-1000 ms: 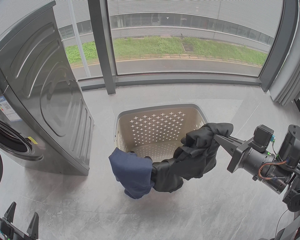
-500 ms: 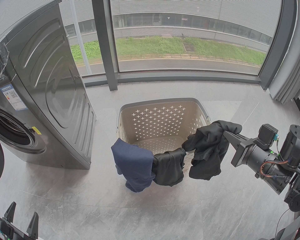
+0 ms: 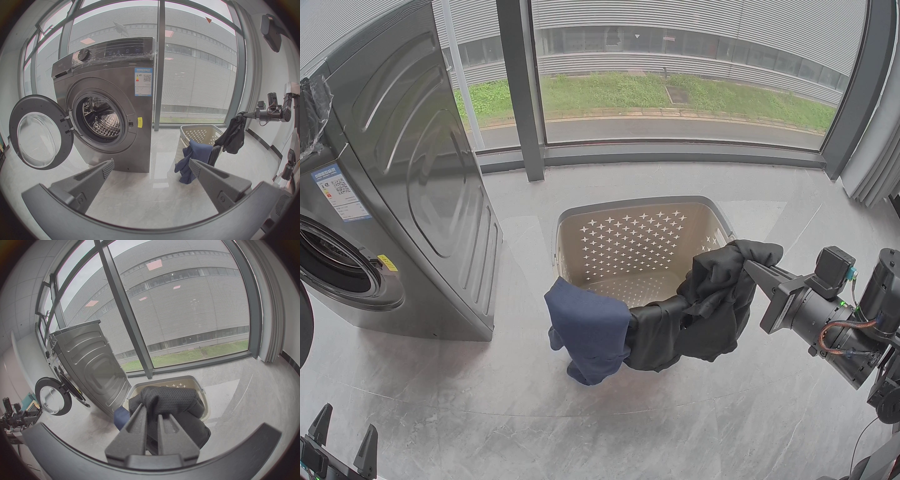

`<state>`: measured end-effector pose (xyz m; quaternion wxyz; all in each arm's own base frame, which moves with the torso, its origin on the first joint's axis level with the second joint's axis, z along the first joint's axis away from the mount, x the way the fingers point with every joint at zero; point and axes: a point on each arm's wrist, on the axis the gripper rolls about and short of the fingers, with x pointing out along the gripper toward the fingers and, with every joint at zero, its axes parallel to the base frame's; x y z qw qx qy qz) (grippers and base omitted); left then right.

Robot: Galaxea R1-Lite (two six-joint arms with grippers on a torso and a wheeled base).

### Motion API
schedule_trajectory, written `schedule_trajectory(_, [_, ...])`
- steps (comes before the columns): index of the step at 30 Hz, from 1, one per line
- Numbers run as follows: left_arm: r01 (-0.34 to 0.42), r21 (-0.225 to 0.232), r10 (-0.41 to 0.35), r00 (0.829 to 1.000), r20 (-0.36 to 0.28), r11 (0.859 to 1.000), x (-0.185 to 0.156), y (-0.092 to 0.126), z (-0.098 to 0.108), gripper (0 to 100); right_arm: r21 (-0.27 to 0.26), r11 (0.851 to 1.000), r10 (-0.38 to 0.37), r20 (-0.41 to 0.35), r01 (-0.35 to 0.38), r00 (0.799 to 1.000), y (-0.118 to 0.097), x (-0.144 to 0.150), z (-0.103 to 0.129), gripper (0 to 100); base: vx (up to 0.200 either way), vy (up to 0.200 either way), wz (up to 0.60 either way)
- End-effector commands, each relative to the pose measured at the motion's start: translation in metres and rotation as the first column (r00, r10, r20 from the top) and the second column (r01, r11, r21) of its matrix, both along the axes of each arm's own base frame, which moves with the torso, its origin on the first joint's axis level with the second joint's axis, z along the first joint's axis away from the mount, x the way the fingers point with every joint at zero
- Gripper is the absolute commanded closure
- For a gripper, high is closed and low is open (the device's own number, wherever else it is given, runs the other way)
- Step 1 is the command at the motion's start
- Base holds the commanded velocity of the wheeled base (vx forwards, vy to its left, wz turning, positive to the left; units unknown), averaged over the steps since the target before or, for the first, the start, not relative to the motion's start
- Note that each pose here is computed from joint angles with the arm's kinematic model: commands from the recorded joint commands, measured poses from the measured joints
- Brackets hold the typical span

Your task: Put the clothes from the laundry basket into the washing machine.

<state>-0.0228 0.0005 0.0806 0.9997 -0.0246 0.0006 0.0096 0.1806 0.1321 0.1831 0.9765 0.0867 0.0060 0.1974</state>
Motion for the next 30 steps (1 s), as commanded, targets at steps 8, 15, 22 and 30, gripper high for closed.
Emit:
schedule_trajectory(8, [-0.001,-0.001,0.001,1.000,-0.007,1.000,0.0005,0.0000,-0.0046,0,-0.001,1.000,0.006,-0.002,-0.006,1.000,0.0009,0.0003,-0.0006,100,0.000,0.200,0.00])
schedule_trajectory(15, [-0.001,-0.001,0.001,1.000,-0.007,1.000,0.0005,0.0000,-0.0046,0,0.004,1.000,0.013,0.002,-0.013,1.000,0.0013,0.0005,0.0003,100,0.000,0.200,0.00])
schedule_trajectory(22, [0.001,-0.003,-0.001,1.000,-0.007,1.000,0.0005,0.0000,-0.0046,0,0.007,1.000,0.013,0.007,-0.013,1.000,0.0008,-0.0001,0.0011,100,0.000,0.200,0.00])
schedule_trajectory(30, [0.001,-0.003,-0.001,1.000,-0.007,1.000,0.0005,0.0000,-0.0046,0,0.003,1.000,0.022,0.002,-0.022,1.000,0.0017,0.0008,-0.0003,100,0.000,0.200,0.00])
